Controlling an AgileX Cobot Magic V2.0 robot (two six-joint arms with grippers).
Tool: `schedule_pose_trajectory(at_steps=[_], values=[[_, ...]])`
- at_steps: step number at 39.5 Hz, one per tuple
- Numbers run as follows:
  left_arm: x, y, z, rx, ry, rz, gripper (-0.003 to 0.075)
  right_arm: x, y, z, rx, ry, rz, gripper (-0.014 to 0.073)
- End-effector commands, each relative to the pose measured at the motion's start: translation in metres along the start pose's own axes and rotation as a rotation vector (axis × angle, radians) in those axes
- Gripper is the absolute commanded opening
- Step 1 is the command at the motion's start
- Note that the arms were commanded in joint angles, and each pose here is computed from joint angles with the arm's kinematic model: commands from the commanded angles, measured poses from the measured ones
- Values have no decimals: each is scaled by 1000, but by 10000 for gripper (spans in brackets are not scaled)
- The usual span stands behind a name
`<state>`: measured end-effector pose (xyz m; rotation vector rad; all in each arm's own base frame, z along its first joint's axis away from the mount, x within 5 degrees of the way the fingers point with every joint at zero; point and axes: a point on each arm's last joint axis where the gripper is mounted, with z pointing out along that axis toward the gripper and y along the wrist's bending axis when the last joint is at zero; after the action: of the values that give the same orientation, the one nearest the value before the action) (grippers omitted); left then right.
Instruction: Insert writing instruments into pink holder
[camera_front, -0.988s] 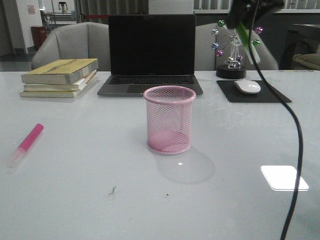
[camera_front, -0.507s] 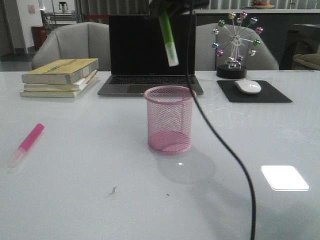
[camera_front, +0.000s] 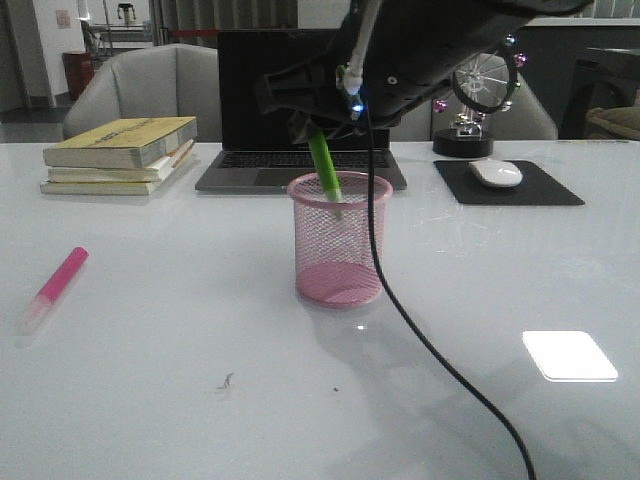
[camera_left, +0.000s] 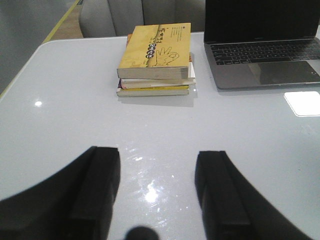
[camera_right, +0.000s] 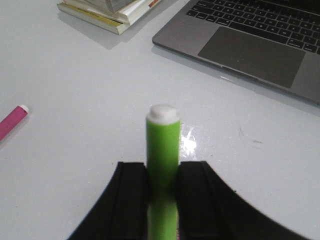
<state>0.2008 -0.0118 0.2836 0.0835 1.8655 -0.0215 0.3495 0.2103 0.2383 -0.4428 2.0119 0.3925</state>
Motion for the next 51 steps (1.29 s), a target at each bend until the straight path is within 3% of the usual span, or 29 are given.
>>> schedule_pose_trajectory(at_steps=[1,7,14,16,25,35,44,51], values=[[-21,0,-3,1,-127,-21,416,-33,2,-17,-3,-169,-10,29],[-20,0,-3,1,-117,-21,416,-30,2,-16,-5,-129,-10,86],[-19,0,-3,1,-106,-21,416,-27,3,-21,-11,-59,10,428],[-19,0,-3,1,-106,-21,416,-30,3,-26,-14,-56,10,480],[-18,0,-3,1,-104,-21,416,-55,-2,-66,-4,-93,-55,470],[-18,0,-3,1,-104,-21,416,-80,-23,-143,66,-67,-97,470],[-18,0,-3,1,-104,-21,416,-87,-65,-211,231,-60,-29,470],[-18,0,-3,1,-104,-21,416,-68,-99,-251,399,-38,46,470]])
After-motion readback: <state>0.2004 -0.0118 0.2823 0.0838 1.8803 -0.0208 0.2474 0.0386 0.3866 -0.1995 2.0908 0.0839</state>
